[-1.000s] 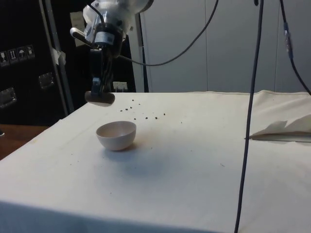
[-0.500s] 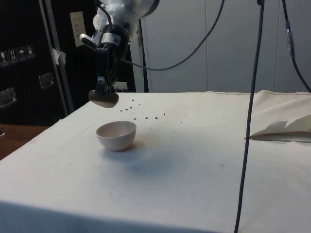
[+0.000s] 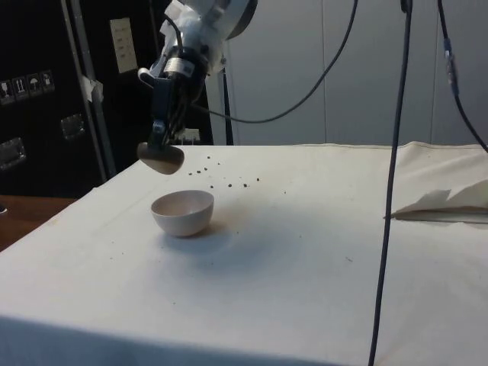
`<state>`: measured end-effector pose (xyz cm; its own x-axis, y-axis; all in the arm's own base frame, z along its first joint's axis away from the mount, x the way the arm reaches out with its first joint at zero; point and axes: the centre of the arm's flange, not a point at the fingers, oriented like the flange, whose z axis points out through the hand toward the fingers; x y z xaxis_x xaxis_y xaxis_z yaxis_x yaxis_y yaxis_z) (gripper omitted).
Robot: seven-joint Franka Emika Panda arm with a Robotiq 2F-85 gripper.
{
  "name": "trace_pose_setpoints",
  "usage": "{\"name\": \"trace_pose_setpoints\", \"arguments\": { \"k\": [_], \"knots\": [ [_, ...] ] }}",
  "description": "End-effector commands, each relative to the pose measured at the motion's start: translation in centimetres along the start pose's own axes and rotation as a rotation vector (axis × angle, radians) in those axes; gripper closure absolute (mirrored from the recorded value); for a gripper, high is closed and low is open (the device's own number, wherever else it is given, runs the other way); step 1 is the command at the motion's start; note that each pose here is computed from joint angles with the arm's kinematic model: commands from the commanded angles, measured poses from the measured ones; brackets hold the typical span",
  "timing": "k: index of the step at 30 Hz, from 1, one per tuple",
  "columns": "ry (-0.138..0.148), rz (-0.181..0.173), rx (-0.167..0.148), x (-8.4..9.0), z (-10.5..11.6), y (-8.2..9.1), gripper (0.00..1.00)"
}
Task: Pour the coffee beans from the cup into the bowl.
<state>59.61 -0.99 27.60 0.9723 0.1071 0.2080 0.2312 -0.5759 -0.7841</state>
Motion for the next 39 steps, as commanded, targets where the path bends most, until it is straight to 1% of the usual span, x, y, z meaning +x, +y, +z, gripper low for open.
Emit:
{"name": "trace_pose_setpoints", "arguments": {
  "k": [1, 2, 3, 5, 10, 11, 12, 14, 20, 21, 22, 23, 24, 29, 30, 31, 32, 36, 37, 39],
  "knots": [
    [0.007, 0.002, 0.013, 0.0, 0.0, 0.1, 1.0],
    [0.011, 0.003, 0.019, -0.1, -0.1, 0.2, 1.0],
    [0.006, -0.001, 0.014, -0.1, 0.0, 0.2, 1.0],
    [0.017, 0.002, 0.035, -0.2, -0.2, 0.6, 1.0],
    [0.027, 0.004, 0.063, -0.4, -0.7, 0.9, 1.0],
    [0.032, 0.004, 0.076, -0.5, -1.0, 1.1, 1.0],
    [0.025, 0.002, 0.059, -0.4, -0.7, 0.9, 1.0],
    [0.036, 0.006, 0.09, -0.6, -1.2, 1.2, 1.0],
    [0.051, 0.009, 0.133, -0.9, -1.9, 1.7, 1.0],
    [0.054, 0.008, 0.148, -0.9, -2.1, 1.8, 1.0],
    [0.051, 0.006, 0.138, -1.0, -2.0, 1.7, 1.0],
    [0.053, 0.007, 0.145, -1.0, -2.1, 1.8, 1.0],
    [0.058, 0.01, 0.162, -1.0, -2.2, 1.9, 1.0],
    [0.071, 0.011, 0.195, -1.2, -2.6, 2.2, 1.0],
    [0.076, 0.013, 0.21, -1.3, -2.8, 2.3, 1.0],
    [0.074, 0.01, 0.201, -1.4, -2.7, 2.2, 1.0],
    [0.078, 0.013, 0.218, -1.3, -2.8, 2.3, 1.0],
    [0.088, 0.017, 0.245, -1.5, -3.0, 2.6, 1.0],
    [0.092, 0.019, 0.26, -1.5, -3.1, 2.7, 1.0],
    [0.096, 0.021, 0.273, -1.6, -3.2, 2.9, 1.0]
  ]
}}
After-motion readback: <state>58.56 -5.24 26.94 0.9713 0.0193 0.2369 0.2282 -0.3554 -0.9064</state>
